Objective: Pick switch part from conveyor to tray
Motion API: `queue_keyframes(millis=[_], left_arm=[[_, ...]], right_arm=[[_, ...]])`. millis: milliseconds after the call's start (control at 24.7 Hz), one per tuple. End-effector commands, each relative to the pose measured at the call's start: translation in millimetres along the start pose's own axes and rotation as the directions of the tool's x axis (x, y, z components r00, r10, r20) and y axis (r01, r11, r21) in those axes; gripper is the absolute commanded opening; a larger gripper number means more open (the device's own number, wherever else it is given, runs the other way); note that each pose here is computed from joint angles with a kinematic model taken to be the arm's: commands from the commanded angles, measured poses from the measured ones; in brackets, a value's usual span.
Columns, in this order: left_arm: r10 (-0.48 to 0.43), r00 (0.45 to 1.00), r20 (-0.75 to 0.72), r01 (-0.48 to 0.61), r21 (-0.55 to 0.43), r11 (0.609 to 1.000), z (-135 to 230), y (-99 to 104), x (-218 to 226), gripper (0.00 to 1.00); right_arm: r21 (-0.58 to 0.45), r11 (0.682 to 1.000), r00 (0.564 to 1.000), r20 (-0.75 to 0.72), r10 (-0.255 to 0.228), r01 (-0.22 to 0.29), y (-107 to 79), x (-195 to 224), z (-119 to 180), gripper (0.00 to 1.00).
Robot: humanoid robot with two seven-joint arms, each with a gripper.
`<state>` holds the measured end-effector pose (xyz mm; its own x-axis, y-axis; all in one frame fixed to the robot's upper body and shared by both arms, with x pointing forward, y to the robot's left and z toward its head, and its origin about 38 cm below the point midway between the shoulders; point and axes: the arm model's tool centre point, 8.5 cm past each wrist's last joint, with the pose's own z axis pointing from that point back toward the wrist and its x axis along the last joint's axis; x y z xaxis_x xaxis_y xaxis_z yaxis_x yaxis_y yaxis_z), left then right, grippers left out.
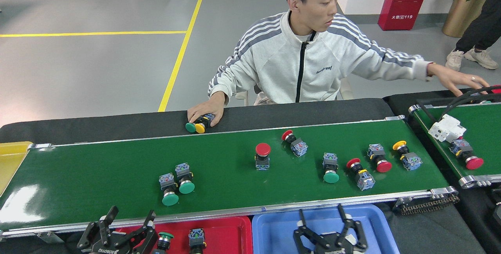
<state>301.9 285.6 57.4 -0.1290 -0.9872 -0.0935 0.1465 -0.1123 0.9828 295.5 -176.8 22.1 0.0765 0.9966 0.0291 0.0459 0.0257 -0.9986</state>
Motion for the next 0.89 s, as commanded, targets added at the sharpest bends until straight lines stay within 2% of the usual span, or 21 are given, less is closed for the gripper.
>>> queue_keyframes(millis=[0,243,365,567,770,851], left_arm=[[-0.007,1.0,-0.014,0.008,0.021,1.0,-6.7,8.6,1.0,1.0],[0.017,1.0,-0.011,-0.017,-0.035,0.999,-22.8,-2.1,-0.1,1.0],[0.017,1.0,-0.012,-0.017,-0.038,0.999,-23.1,-3.1,-1.0,1.0],[0.019,1.0,-0.012,-0.019,-0.039,0.999,-26.5,-3.3,-0.9,1.0],[0.039,0.998,-0.049,-0.042,-0.055,0.998,-50.3,-6.8,-9.5,1.0],[0.048,0.997,-0.059,-0.052,-0.059,0.997,-61.6,-6.4,-12.2,1.0]], right_arm=[[-0.037,0.999,0.998,-0.055,-0.023,0.021,-11.0,-2.5,-8.1,0.97],[0.039,0.996,0.997,-0.016,-0.08,0.081,-23.9,39.3,-39.5,0.97],[0.069,0.996,0.998,0.027,-0.054,0.052,-19.1,68.4,-48.3,0.96],[0.113,0.992,0.998,0.037,-0.055,0.051,-9.3,99.2,-64.6,0.96],[0.132,0.991,0.998,0.038,-0.044,0.038,-11.1,104.6,-78.7,0.95],[0.149,0.989,0.999,0.041,-0.032,0.026,-8.6,106.2,-85.3,0.9]])
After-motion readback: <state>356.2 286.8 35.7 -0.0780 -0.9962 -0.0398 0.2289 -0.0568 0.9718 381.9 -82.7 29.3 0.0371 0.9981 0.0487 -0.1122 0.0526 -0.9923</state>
